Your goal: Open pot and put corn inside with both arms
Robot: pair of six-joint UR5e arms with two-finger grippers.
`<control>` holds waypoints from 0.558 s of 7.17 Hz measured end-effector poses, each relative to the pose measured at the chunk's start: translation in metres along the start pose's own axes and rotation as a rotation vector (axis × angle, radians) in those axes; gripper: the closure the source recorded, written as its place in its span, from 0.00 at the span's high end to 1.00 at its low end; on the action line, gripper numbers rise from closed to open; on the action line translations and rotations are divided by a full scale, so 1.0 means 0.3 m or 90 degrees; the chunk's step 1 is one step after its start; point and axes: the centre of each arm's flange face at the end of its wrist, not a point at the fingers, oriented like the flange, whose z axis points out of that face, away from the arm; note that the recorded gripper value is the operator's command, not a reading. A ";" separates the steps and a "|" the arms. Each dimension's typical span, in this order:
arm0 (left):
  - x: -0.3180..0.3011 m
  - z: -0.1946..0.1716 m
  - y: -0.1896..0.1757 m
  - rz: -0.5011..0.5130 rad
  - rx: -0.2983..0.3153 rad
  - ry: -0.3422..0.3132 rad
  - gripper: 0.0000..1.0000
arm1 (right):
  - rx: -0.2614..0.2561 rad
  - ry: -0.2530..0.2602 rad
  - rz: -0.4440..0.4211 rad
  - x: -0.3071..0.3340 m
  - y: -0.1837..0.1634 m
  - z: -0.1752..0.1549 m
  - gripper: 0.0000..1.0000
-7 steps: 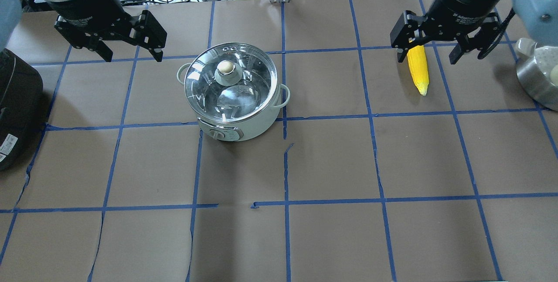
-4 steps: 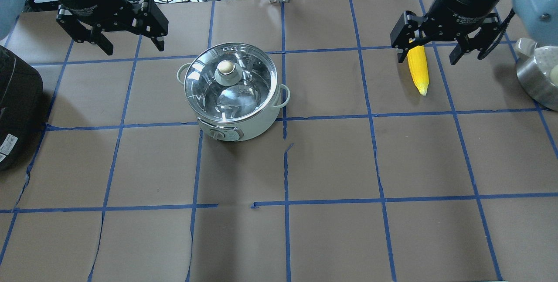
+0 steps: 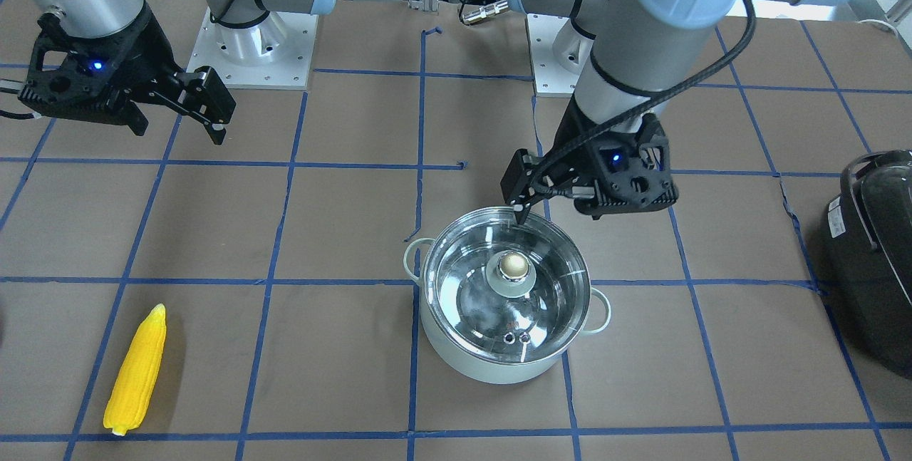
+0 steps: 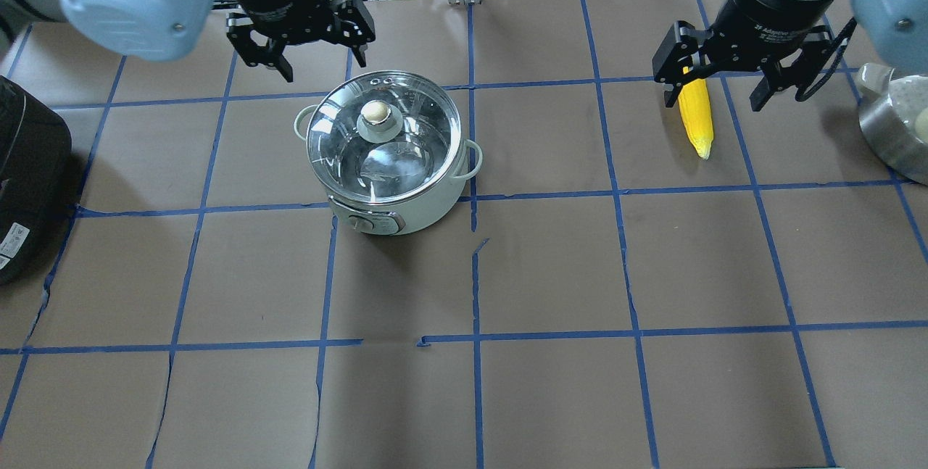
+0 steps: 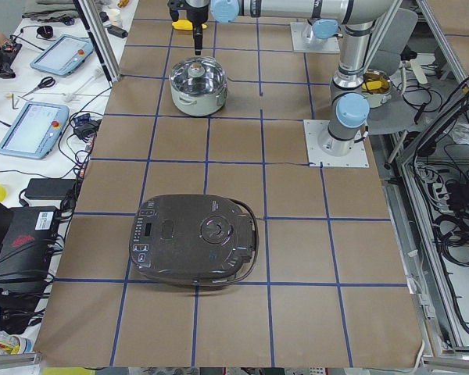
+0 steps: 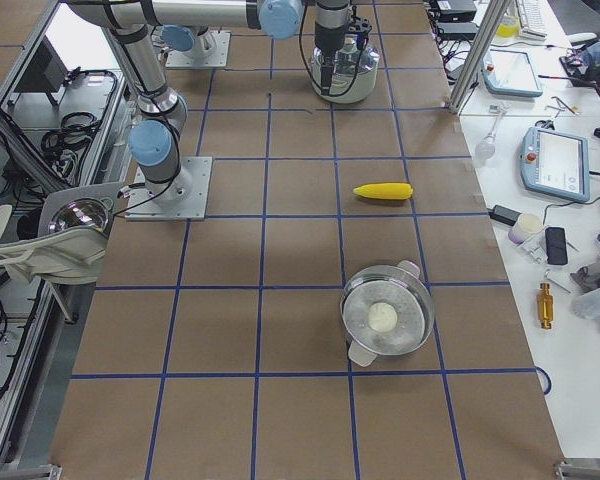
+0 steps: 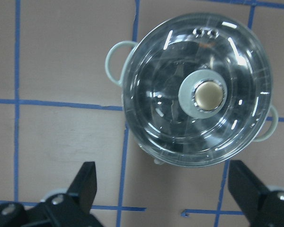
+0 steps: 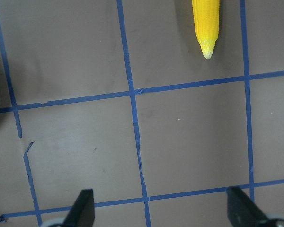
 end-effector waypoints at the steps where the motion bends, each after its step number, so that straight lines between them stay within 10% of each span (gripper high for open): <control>1: 0.045 0.080 -0.017 -0.003 -0.004 -0.001 0.98 | -0.010 -0.001 0.008 0.036 -0.027 0.025 1.00; 4: 0.065 0.272 -0.032 -0.011 -0.040 -0.015 0.94 | -0.004 -0.004 0.035 0.195 -0.244 0.211 1.00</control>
